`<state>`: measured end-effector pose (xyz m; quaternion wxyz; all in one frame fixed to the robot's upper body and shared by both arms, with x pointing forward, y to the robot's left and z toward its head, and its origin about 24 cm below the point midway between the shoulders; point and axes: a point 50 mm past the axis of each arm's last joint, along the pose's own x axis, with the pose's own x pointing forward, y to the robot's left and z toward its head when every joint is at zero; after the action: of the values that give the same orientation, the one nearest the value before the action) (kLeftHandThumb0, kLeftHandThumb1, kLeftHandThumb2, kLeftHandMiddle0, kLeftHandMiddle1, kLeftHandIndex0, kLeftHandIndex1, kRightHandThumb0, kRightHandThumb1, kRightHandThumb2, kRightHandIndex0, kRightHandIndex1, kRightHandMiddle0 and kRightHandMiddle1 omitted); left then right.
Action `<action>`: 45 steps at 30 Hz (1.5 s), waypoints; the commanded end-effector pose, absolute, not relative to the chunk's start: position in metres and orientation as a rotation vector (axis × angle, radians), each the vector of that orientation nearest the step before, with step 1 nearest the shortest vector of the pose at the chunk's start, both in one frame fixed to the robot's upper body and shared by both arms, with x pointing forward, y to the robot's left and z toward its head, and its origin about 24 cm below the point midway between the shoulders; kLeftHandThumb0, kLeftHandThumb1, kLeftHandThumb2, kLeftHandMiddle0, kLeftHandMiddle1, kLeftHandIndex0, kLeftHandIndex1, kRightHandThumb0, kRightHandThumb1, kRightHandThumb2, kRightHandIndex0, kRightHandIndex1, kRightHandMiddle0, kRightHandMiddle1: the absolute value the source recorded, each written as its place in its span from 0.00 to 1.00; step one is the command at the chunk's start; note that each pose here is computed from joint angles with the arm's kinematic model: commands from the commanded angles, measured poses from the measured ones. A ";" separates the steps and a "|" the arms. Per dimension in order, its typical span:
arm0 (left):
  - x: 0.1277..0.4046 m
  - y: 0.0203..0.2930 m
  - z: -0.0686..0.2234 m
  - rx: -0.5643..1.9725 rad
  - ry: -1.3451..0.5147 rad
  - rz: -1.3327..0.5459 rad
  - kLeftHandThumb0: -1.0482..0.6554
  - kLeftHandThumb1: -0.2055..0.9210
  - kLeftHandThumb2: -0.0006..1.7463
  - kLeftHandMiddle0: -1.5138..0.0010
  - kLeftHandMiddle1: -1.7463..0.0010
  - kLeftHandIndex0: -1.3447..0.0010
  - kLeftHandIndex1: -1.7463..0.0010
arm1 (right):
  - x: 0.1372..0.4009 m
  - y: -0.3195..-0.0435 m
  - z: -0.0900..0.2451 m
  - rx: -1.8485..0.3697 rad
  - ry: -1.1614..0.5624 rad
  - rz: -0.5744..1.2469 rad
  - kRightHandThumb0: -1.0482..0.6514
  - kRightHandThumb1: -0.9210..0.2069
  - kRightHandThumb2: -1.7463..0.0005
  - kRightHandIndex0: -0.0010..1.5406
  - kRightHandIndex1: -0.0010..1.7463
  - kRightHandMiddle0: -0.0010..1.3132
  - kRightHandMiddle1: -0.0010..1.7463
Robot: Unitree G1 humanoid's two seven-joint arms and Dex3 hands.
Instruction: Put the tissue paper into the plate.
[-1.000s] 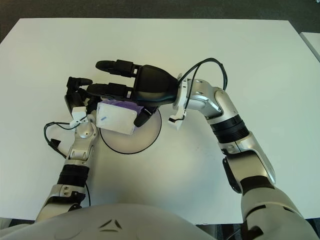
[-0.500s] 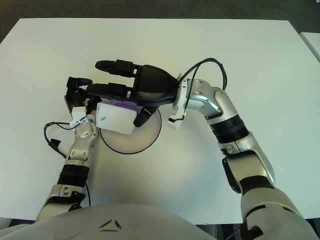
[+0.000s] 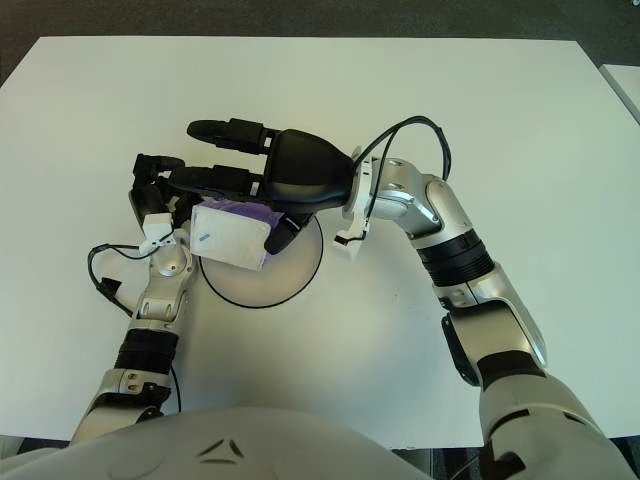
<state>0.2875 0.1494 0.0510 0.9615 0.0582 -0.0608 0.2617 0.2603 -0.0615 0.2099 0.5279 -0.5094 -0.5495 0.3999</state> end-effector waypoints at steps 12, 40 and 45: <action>0.266 0.195 -0.021 0.360 0.035 0.340 0.39 0.77 0.47 0.46 0.00 0.70 0.03 | 0.310 -0.091 0.229 -0.024 -0.488 1.321 0.07 0.01 0.92 0.00 0.00 0.03 0.01; 0.265 0.197 -0.024 0.385 0.017 0.331 0.38 0.76 0.48 0.41 0.00 0.70 0.03 | 0.347 -0.104 0.214 0.540 -0.481 1.134 0.04 0.00 0.70 0.04 0.00 0.00 0.14; 0.265 0.196 -0.024 0.384 0.014 0.330 0.38 0.76 0.48 0.40 0.00 0.70 0.03 | 0.350 -0.107 0.212 0.563 -0.488 1.060 0.02 0.00 0.65 0.07 0.01 0.00 0.17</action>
<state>0.3146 0.1817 0.0571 0.9621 0.1475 -0.1538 0.1703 0.3463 -0.1050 0.2081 0.7935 0.2400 -0.2104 0.5181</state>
